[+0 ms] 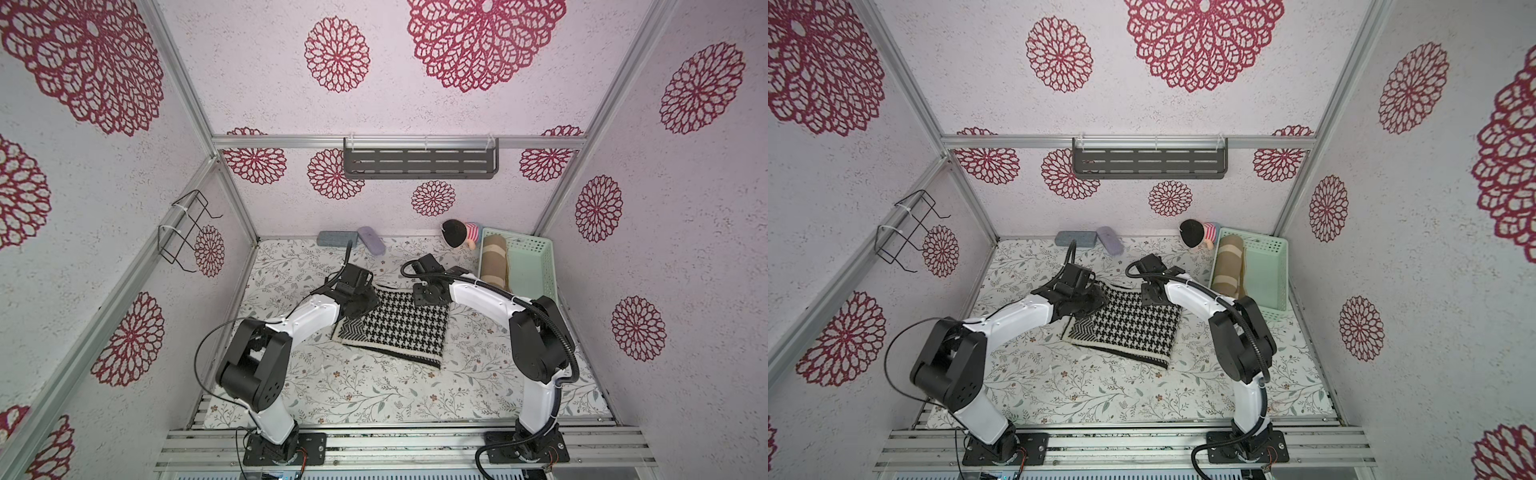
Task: Roll up the scarf and place it into the basket
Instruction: Adjust the scarf at the center of the board.
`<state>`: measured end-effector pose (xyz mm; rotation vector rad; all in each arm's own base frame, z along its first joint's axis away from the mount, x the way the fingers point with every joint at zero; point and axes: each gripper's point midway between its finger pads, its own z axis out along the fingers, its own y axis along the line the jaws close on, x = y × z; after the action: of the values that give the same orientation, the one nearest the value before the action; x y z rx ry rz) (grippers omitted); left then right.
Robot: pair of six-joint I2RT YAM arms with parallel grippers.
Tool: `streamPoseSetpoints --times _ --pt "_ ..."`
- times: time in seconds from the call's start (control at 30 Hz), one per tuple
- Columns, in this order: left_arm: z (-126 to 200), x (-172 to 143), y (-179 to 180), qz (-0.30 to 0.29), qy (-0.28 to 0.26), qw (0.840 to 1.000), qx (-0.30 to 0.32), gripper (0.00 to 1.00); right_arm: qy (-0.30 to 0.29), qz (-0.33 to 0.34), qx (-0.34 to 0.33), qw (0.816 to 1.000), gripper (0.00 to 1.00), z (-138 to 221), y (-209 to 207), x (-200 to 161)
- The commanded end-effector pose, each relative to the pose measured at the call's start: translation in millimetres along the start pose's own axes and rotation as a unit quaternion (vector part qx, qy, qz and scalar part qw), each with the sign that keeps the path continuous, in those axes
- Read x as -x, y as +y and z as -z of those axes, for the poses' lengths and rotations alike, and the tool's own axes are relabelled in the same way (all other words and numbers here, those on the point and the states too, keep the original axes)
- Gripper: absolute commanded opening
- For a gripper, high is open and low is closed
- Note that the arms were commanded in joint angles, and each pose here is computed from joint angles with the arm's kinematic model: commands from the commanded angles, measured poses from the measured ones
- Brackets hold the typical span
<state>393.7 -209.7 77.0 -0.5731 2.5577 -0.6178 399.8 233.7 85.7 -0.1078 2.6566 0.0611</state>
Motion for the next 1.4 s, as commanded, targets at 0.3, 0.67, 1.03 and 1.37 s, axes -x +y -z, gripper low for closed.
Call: streamPoseSetpoints --times 0.3,0.67,1.03,1.37 --pt "-72 42 44 0.041 0.007 0.999 0.033 0.34 0.055 -0.029 -0.012 0.998 0.57 -36 -28 -40" --pt "-118 87 30 -0.011 0.026 1.000 0.008 0.35 0.070 -0.144 0.059 0.985 0.57 -18 15 -102" --pt "-50 145 -50 -0.115 -0.035 0.990 -0.069 0.58 -0.017 -0.087 0.053 0.995 0.71 48 59 -86" --pt "29 43 -38 -0.120 -0.037 0.991 -0.047 0.68 0.013 -0.023 0.031 0.999 0.70 44 31 -76"
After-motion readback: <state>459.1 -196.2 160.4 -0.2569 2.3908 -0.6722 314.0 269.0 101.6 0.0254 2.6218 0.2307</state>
